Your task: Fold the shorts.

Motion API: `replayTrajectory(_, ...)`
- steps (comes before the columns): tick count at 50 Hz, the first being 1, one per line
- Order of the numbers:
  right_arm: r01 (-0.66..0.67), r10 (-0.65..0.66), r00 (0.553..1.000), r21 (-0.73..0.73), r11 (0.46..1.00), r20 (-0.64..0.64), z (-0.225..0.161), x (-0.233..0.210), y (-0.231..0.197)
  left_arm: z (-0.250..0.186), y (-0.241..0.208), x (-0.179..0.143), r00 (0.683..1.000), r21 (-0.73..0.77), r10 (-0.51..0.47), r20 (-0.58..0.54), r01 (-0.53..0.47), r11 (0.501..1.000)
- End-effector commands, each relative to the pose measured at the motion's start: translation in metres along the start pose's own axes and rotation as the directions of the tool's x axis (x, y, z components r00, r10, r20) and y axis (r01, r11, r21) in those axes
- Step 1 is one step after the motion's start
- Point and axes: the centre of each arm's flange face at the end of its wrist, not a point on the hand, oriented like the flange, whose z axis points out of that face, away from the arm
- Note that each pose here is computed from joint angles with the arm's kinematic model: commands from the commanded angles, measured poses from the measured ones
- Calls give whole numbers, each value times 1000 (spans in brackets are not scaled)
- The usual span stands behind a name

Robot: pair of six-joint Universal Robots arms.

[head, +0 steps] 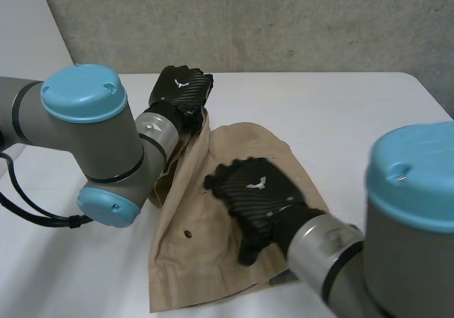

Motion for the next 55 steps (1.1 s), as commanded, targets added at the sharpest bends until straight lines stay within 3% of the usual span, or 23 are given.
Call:
replayTrajectory(1, 191, -197, 970, 56, 980, 145, 10, -33, 1, 2, 4, -6, 1000, -9, 0, 11, 0, 1000)
replayTrajectory(18, 395, -435, 852, 187, 899, 292, 35, -84, 15, 7, 11, -24, 999, -25, 0, 46, 1, 1000)
replayTrajectory(36, 523, -556, 770, 192, 831, 313, 59, -104, 40, 10, 13, -37, 997, -27, 0, 75, 2, 1000)
replayTrajectory(39, 531, -562, 771, 184, 827, 299, 62, -103, 40, 9, 12, -37, 997, -26, 0, 76, 2, 1000)
replayTrajectory(40, 531, -554, 795, 158, 833, 247, 68, -94, 39, 8, 13, -38, 997, -30, 0, 78, 2, 1000)
replayTrajectory(43, 529, -551, 809, 159, 834, 203, 69, -91, 36, 8, 15, -43, 996, -39, 0, 90, 3, 999)
replayTrajectory(44, 508, -529, 842, 173, 844, 107, 65, -76, 21, 8, 18, -49, 995, -48, 1, 103, 4, 999)
replayTrajectory(47, 464, -468, 883, 210, 860, -34, 46, -39, -12, 8, 23, -55, 993, -67, 3, 118, 5, 998)
replayTrajectory(55, 364, -329, 926, 204, 909, -186, 11, 20, -38, -7, 18, -72, 988, -90, 5, 152, 9, 996)
